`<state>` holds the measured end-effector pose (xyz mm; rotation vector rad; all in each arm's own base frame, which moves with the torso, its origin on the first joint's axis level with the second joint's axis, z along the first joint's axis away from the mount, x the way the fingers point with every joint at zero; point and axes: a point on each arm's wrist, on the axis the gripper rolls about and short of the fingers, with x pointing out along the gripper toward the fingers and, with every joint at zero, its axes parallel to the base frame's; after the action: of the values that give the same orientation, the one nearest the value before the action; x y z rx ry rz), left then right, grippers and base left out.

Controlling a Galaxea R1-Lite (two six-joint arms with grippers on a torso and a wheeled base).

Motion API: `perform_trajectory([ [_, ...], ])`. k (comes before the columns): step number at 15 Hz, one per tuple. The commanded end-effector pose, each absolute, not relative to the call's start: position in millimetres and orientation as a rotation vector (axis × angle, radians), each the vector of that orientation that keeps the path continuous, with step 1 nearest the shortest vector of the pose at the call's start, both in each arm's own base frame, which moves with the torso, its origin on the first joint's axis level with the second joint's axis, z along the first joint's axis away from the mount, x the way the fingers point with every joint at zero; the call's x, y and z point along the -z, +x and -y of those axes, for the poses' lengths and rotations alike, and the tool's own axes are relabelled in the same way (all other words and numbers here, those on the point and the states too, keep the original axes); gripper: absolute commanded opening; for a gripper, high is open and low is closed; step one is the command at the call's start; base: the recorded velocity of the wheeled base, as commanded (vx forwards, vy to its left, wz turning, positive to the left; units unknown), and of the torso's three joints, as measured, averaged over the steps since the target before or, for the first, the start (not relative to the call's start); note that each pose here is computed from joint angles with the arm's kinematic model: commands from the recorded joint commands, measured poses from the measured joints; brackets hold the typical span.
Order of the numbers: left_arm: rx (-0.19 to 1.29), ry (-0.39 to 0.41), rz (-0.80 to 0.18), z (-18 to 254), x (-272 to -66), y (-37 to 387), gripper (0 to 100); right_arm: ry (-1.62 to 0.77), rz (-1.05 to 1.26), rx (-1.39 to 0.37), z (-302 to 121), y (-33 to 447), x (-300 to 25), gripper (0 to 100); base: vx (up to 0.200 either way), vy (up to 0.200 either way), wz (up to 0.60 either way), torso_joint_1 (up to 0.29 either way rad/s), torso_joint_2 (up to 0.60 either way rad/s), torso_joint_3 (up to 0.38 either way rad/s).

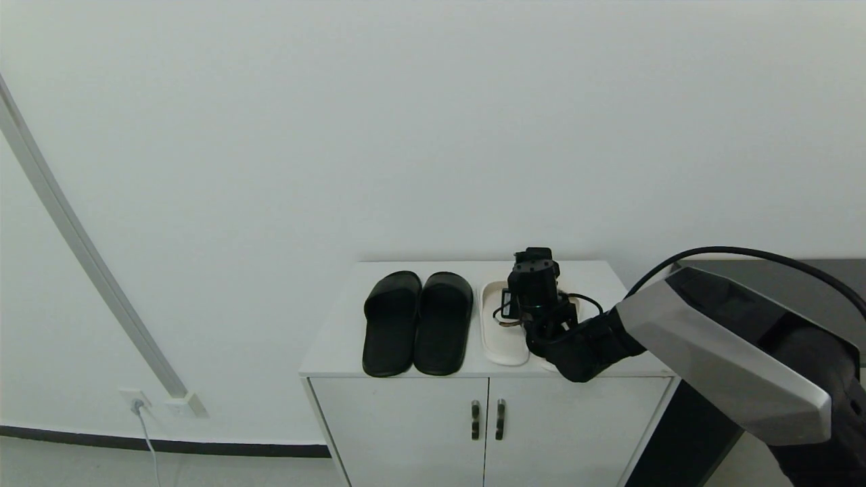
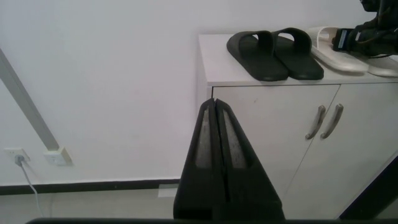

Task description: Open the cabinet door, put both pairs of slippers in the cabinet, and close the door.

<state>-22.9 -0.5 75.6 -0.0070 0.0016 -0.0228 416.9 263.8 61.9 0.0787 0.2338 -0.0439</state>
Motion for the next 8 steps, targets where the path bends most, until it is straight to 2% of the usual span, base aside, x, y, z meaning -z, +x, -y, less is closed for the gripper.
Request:
perform_trajectory([
  [1, 0.021, -0.008, -0.003, 1, -76, -23, 0, 0.078, -0.233, 0.045, -263, 417, -63, 0, 0.000, 0.000, 0.00, 0.000, 0.00, 0.000],
  [5, 0.021, -0.008, -0.002, 1, -76, -23, 0, 0.090, -0.210, 0.031, -260, 402, -89, 0, 0.000, 0.000, 0.00, 0.000, 0.00, 0.000],
  [8, 0.021, -0.009, -0.002, 1, -76, -23, 0, 0.075, -0.215, -0.125, -251, 351, -129, 0, 0.000, 0.000, 0.00, 0.000, 0.00, 0.000],
])
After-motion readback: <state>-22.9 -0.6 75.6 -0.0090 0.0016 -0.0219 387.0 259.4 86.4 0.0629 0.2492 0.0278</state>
